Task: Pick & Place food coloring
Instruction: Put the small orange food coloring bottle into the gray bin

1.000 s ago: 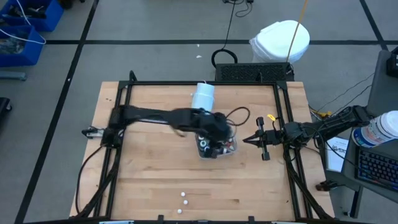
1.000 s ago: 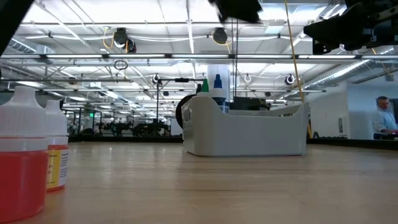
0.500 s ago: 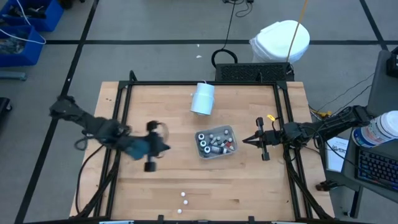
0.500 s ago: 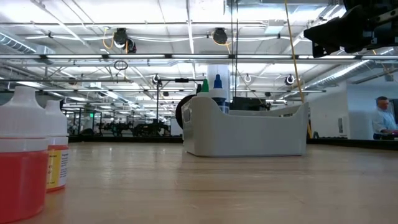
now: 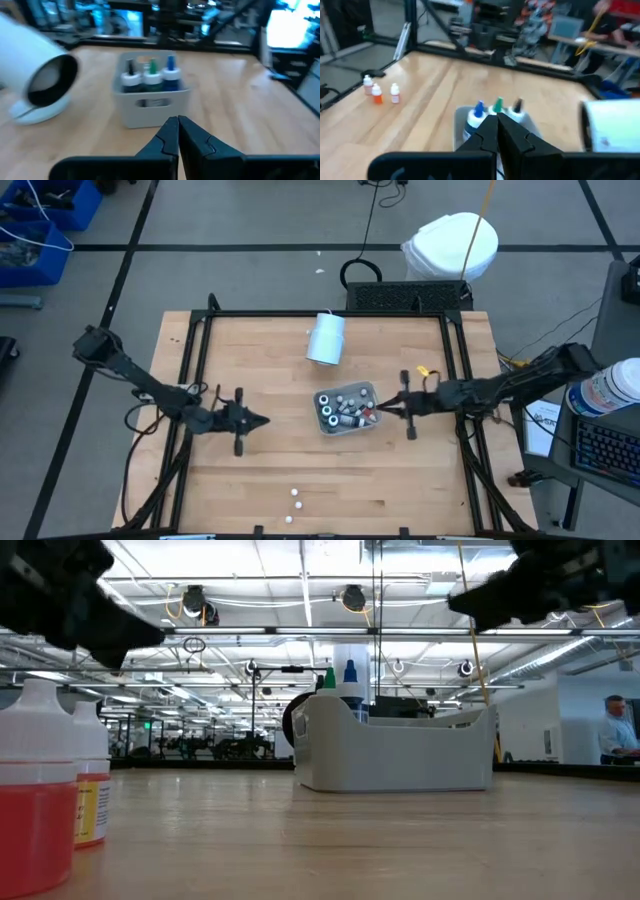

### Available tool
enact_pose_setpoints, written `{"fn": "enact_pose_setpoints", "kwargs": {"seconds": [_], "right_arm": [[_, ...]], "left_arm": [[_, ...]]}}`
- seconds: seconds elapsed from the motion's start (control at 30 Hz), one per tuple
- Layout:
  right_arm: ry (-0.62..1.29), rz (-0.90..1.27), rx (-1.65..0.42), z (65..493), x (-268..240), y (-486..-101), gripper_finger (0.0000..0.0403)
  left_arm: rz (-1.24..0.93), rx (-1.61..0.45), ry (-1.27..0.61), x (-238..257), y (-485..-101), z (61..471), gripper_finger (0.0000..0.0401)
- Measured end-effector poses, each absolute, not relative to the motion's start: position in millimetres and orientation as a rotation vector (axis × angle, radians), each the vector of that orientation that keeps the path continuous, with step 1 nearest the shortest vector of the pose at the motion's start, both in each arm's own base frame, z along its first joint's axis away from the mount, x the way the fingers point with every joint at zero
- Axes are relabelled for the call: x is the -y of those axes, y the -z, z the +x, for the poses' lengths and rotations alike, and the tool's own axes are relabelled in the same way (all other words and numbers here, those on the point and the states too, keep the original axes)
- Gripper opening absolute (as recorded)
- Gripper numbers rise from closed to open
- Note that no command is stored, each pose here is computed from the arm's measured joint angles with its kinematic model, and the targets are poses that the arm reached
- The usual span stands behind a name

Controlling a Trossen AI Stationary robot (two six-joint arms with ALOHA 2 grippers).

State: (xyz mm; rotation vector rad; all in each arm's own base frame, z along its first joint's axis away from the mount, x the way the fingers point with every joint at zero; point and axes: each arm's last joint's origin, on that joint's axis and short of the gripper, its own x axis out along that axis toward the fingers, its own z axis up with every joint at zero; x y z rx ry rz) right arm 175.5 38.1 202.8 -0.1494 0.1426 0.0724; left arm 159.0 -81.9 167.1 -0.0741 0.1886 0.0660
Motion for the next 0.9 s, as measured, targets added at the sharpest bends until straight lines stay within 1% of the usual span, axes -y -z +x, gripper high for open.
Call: {"fn": "enact_pose_setpoints", "kwargs": {"seconds": [0.1,0.23,0.37,0.53,0.63,0.77,0.83,0.9], "right_arm": [[-0.167,-0.171,-0.203,209,-52,-216,0.0],[-0.304,-0.244,-0.27,268,-82,-233,0.0],[-0.418,-0.319,-0.377,327,-116,-231,0.0],[-0.47,-0.379,-0.399,379,-150,-216,0.0007],[-0.519,-0.39,-0.367,394,-167,-202,0.0036],[-0.543,-0.387,-0.259,402,-184,-189,0.0094],[-0.58,-0.367,-0.226,404,-189,-181,0.012],[-0.61,-0.325,-0.209,408,-190,-173,0.0137]], "left_arm": [[-0.09,-0.164,-0.15,75,-156,152,0.0012],[-0.102,-0.154,-0.222,71,-153,149,0.0004],[-0.104,-0.163,-0.201,72,-152,149,0.0014],[-0.12,-0.197,-0.123,74,-149,149,0.004],[-0.106,-0.234,-0.091,75,-146,148,0.0047],[-0.084,-0.262,-0.092,75,-143,147,0.0048],[-0.08,-0.267,-0.093,74,-142,147,0.0048],[-0.075,-0.274,-0.094,74,-142,147,0.0049]]}}
